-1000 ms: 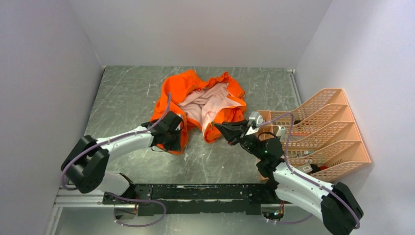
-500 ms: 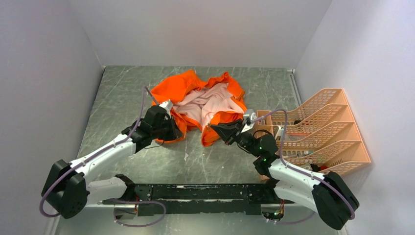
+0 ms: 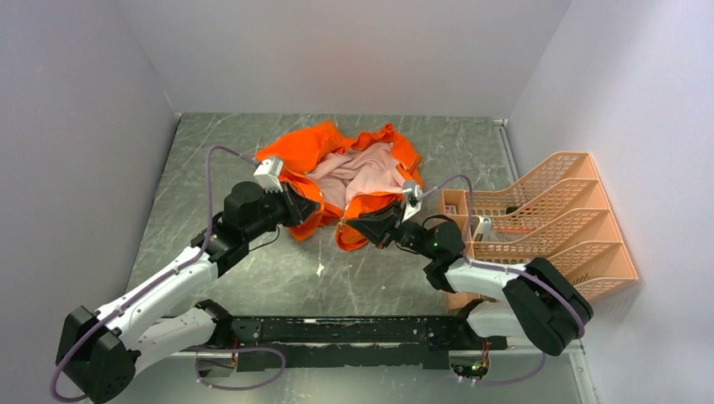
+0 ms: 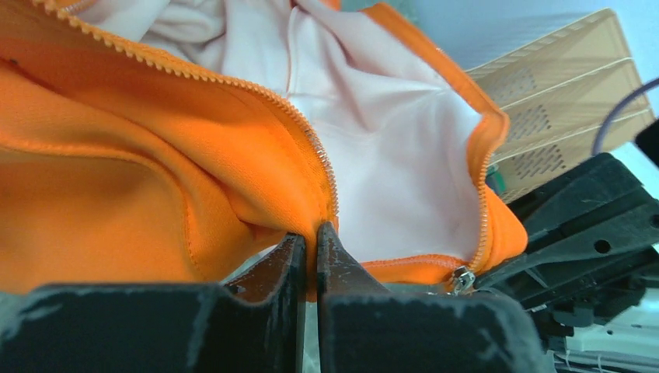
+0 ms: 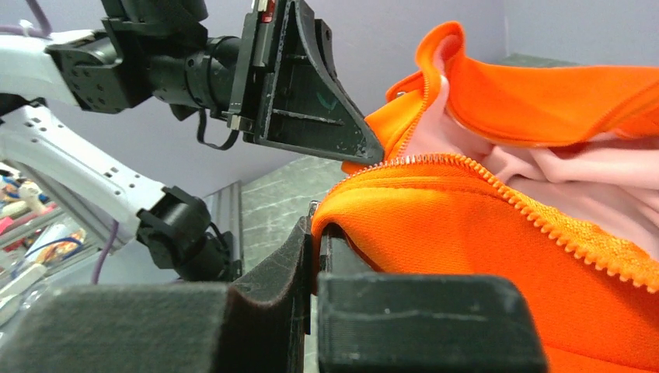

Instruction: Zip up the jacket

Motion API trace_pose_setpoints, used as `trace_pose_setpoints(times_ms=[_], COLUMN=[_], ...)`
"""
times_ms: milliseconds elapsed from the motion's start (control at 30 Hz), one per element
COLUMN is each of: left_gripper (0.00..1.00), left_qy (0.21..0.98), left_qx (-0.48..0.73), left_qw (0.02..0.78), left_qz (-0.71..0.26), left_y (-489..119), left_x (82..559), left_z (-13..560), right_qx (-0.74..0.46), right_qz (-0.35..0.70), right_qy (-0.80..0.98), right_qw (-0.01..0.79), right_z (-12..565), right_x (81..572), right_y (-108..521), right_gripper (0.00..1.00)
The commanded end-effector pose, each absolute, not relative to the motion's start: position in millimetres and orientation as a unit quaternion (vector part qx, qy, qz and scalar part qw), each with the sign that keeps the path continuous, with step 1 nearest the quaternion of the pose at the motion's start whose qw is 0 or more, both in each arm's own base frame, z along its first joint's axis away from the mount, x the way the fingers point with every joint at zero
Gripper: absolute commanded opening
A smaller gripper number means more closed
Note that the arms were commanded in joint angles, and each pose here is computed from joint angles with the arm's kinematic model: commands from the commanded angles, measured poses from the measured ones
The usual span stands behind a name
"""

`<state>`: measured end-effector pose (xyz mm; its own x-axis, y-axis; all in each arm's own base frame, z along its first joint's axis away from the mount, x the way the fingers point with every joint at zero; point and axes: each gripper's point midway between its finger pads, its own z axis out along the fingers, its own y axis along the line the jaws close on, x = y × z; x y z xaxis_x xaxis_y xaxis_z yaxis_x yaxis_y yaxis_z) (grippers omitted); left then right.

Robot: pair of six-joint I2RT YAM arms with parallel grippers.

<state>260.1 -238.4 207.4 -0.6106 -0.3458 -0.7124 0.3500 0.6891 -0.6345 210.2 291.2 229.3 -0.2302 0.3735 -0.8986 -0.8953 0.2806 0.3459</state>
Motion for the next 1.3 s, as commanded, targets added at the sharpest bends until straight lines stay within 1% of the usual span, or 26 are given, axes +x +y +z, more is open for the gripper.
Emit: trace_pose_setpoints(times_ms=[0,167,500,733,900,1267], left_gripper=[0.08,0.08,0.08,0.08,0.08,0.08], left_qy=[0.735,0.689,0.613,0.582,0.579,0.595], left_qx=[0.038,0.074,0.13,0.142,0.156,0.141], left_qw=[0.514,0.549,0.591,0.607,0.599,0.6], left_qz=[-0.442,-0.467,-0.507,-0.523,-0.53,-0.515], left_y=[-242,-240,-240,-237,-242,-239], left_x=[259,243,216,205,202,210], left_z=[256,275,297,303,301,293], right_qx=[-0.26,-0.268,-0.275,-0.266,-0.265,-0.279], right_qz=[0.594,0.611,0.655,0.671,0.678,0.675], right_qy=[0.48,0.464,0.438,0.436,0.428,0.407], right_qw=[0.591,0.583,0.55,0.538,0.535,0.549], right_z=[271,278,287,284,286,295], right_x=[196,194,192,194,193,185], right_y=[296,301,314,317,318,314], right_gripper=[0.0,0.0,0.0,0.0,0.0,0.0])
